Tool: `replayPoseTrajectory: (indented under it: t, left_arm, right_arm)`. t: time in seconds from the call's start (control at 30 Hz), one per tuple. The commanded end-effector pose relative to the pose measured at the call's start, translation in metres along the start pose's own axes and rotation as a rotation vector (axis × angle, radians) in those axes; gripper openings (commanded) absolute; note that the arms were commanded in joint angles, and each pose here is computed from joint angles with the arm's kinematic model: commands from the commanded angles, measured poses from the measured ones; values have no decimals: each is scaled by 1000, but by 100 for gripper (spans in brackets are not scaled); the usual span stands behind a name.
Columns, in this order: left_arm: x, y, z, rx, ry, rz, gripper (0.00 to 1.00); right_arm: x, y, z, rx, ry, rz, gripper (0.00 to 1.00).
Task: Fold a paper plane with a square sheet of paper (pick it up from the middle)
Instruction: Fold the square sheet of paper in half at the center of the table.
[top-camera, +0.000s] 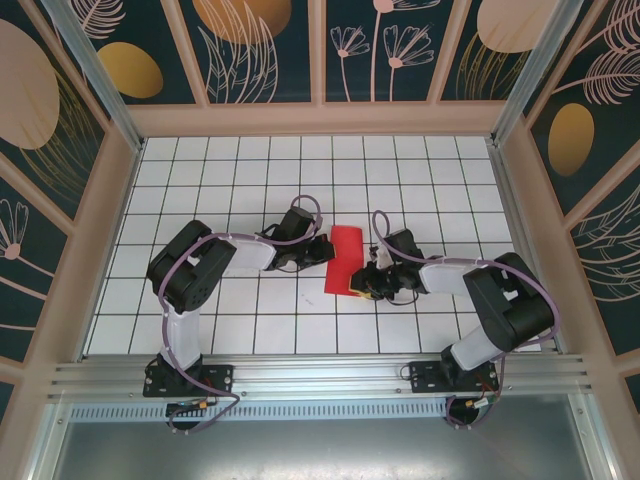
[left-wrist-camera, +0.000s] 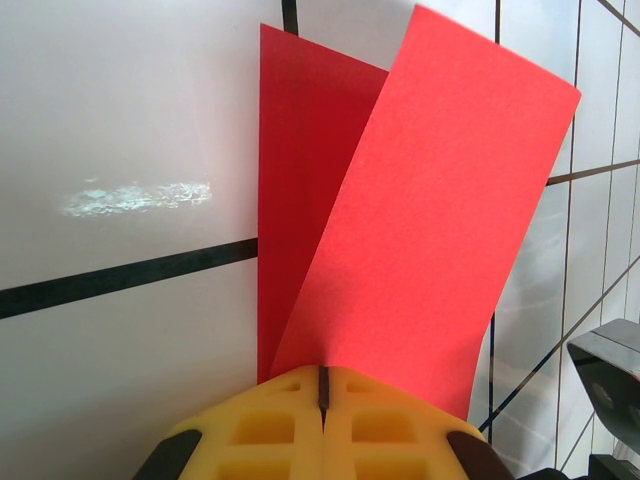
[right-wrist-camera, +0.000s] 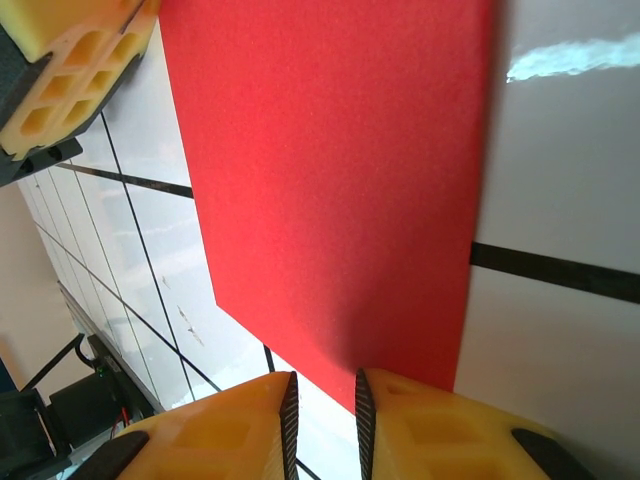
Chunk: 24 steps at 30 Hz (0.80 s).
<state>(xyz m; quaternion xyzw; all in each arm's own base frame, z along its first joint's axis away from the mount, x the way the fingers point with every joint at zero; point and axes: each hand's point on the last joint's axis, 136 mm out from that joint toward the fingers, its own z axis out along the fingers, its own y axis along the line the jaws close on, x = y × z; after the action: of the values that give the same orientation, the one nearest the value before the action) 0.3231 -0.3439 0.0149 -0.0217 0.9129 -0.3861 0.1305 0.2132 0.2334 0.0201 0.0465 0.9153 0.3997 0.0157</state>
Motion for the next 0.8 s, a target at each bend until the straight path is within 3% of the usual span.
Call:
replayPoseTrajectory:
  t: [0.0, 0.2, 0.53, 0.77]
  left_arm:
    - [26, 37, 12, -110, 82, -23, 1]
    - [27, 37, 12, -111, 85, -21, 1]
    - [28, 38, 12, -113, 90, -19, 1]
    - [28, 38, 11, -119, 90, -16, 1]
  right_arm:
    - [5, -8, 2, 33, 10, 18, 26]
    - [6, 14, -7, -28, -1, -31, 27]
    - [14, -21, 8, 63, 41, 28, 26]
    - [-33, 39, -25, -49, -94, -80, 26]
